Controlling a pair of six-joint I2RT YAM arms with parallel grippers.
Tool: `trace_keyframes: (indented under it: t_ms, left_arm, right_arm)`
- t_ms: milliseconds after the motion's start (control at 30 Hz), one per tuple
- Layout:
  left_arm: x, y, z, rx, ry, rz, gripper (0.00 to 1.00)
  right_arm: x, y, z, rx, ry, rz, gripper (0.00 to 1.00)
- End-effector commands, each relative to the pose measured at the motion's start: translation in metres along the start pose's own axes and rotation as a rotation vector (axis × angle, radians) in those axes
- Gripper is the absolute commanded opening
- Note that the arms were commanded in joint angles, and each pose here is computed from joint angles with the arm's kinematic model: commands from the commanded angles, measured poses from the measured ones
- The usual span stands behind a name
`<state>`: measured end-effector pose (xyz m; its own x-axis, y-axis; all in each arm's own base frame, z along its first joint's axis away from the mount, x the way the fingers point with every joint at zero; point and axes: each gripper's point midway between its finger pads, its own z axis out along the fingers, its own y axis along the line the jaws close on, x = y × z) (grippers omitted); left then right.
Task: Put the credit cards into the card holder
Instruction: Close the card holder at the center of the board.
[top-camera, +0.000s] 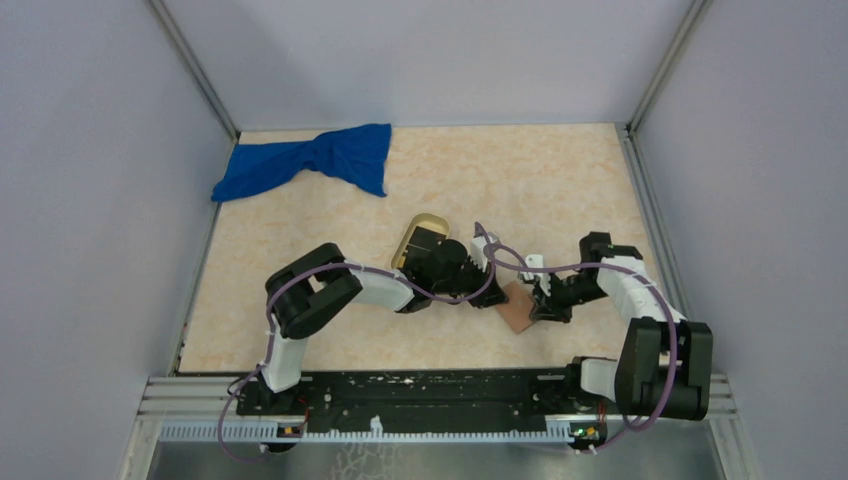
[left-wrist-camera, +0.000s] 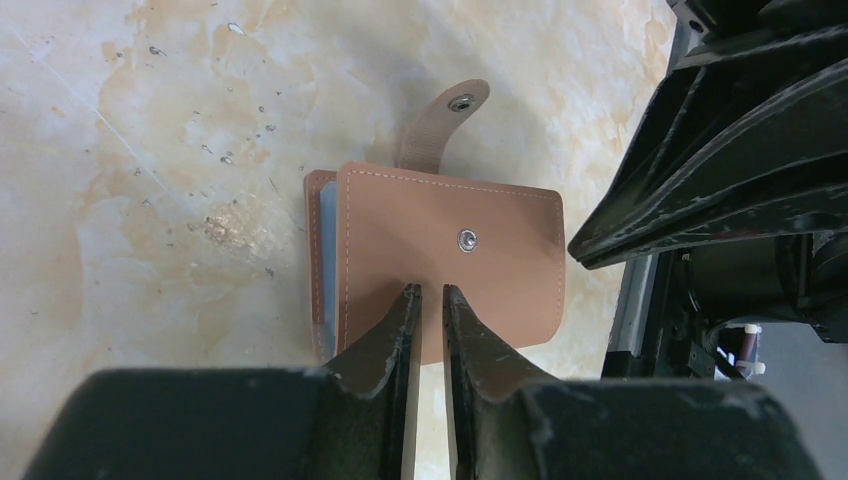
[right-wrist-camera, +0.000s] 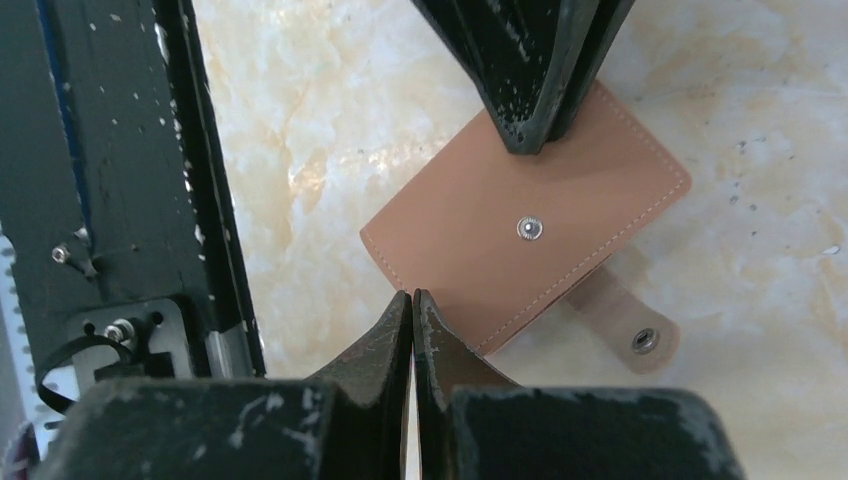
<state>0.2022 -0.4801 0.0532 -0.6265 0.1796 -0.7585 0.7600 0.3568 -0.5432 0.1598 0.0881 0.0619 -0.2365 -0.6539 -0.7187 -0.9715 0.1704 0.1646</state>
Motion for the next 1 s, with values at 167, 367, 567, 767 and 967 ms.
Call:
trace_keyframes:
  t_ms: [167,367,567,767,967]
  left_arm:
    - [-0.003,-0.006,0.008,0.039,-0.019,-0.045,0.18]
    - [-0.008,-0.015,0.009,0.085,-0.043,-0.063,0.17]
    - [-0.005,-0.006,0.014,0.051,-0.053,-0.101,0.14]
    - [0.007,0.006,0.013,-0.006,-0.034,-0.138,0.07]
    - [0.015,0.013,0.012,-0.036,-0.027,-0.167,0.05]
  right_arm:
    - [0.024,-0.021,0.006,0.046,0.121,-0.057,0.00]
    - [0.026,-0.021,0.008,0.036,0.131,-0.066,0.00]
    - [0.022,-0.019,0.008,0.033,0.115,-0.086,0.00]
    - [-0.004,-0.020,0.004,0.026,0.019,-0.077,0.01]
    - [-0.033,-0.035,-0.015,0.078,-0.121,0.052,0.06]
